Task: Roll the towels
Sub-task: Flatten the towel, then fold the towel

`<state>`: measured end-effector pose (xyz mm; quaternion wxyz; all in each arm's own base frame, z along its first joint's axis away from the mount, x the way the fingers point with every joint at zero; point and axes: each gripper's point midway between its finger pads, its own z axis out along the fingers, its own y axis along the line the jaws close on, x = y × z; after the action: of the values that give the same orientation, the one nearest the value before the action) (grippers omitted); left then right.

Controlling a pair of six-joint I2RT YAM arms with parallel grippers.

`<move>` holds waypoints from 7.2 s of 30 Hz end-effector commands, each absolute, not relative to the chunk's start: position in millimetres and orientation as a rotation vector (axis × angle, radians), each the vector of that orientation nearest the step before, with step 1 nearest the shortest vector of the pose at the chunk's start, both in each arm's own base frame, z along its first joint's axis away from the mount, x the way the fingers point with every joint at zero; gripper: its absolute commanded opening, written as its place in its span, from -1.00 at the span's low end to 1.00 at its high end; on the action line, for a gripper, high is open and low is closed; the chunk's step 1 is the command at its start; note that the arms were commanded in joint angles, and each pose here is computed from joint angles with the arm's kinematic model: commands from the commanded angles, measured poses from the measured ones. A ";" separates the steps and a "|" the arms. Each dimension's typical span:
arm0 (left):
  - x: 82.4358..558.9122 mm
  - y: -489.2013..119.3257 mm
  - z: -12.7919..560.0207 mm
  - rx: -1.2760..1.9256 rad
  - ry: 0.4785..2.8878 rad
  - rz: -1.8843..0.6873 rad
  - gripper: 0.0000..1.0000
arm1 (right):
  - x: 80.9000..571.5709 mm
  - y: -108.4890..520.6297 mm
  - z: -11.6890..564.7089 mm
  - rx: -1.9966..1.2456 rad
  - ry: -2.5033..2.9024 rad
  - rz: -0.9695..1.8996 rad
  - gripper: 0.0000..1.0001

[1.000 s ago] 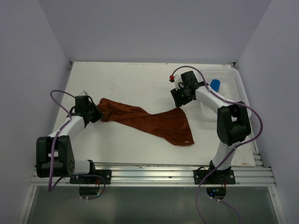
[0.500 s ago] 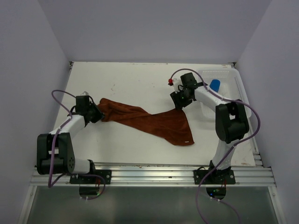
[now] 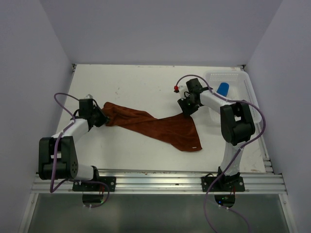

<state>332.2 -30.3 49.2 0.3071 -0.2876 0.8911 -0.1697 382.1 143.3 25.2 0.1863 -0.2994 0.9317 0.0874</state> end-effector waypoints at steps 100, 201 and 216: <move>416.4 -90.0 78.8 -0.351 2.218 -0.287 -1.00 | 393.0 118.4 92.6 -0.469 2.570 0.017 -1.00; 485.6 97.4 173.1 -0.921 1.730 -0.648 -1.00 | 518.2 71.5 165.1 0.187 2.351 0.407 -1.00; 464.8 85.2 146.4 -0.952 1.802 -0.748 -1.00 | 480.4 62.8 154.0 0.047 2.378 0.332 -1.00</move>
<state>467.6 80.7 135.8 0.4516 -0.3970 0.7437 -0.2922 478.0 65.4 110.8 0.3007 0.0468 0.9430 0.1346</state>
